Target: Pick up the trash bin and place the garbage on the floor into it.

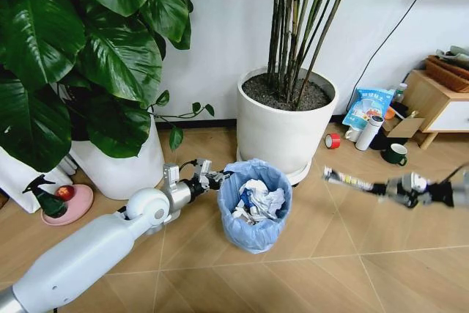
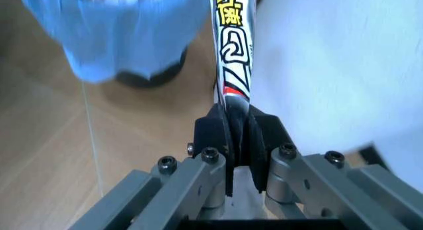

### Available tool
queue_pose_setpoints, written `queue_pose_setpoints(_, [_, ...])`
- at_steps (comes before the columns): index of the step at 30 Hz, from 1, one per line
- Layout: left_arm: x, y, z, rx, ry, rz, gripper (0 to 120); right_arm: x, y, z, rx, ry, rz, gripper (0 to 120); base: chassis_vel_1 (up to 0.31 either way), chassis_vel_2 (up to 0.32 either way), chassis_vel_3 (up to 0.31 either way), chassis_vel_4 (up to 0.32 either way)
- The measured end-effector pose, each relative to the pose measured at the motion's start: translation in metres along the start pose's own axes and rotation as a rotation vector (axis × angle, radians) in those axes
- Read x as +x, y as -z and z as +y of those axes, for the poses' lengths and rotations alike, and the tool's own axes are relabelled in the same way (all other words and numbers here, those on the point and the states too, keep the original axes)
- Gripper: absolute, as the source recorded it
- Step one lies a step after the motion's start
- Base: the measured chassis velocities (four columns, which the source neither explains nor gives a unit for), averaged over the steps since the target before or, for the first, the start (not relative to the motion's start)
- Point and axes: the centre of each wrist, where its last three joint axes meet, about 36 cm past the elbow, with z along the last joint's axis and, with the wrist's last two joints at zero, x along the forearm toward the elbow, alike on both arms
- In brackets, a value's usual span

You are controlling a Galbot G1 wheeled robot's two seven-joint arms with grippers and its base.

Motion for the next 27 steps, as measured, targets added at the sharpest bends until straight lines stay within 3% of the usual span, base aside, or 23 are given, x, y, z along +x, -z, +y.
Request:
queue_pose_setpoints(3, [-0.002, 0.003, -0.001, -0.008, -0.008, 0.004, 0, -0.017, 0.029, -0.002, 0.024, 0.042, -0.056, 5, 0.000, 0.000, 0.000, 0.000])
queue_pose_setpoints(10, [-0.017, 0.010, -0.009, -0.007, -0.046, 0.005, 0, -0.038, 0.038, 0.008, -0.017, 0.043, -0.153, 5, 0.000, 0.000, 0.000, 0.000])
queue_pose_setpoints(13, [-0.019, 0.012, -0.014, 0.006, -0.064, -0.005, 0, -0.069, 0.030, 0.020, -0.091, 0.049, -0.284, 5, 0.000, 0.000, 0.000, 0.000])
queue_pose_setpoints(15, [-0.019, 0.012, -0.014, 0.008, -0.066, -0.006, 0, -0.075, 0.028, 0.021, -0.100, 0.052, -0.301, 5, 0.000, 0.000, 0.000, 0.000])
queue_pose_setpoints(20, [-0.024, 0.010, -0.016, 0.039, -0.077, -0.018, 0, -0.150, 0.001, 0.040, -0.227, 0.090, -0.491, 5, 0.000, 0.000, 0.000, 0.000])
queue_pose_setpoints(27, [-0.028, 0.010, -0.019, 0.054, -0.088, -0.020, 0, -0.213, -0.011, 0.046, -0.271, 0.131, -0.624, 5, 0.000, 0.000, 0.000, 0.000])
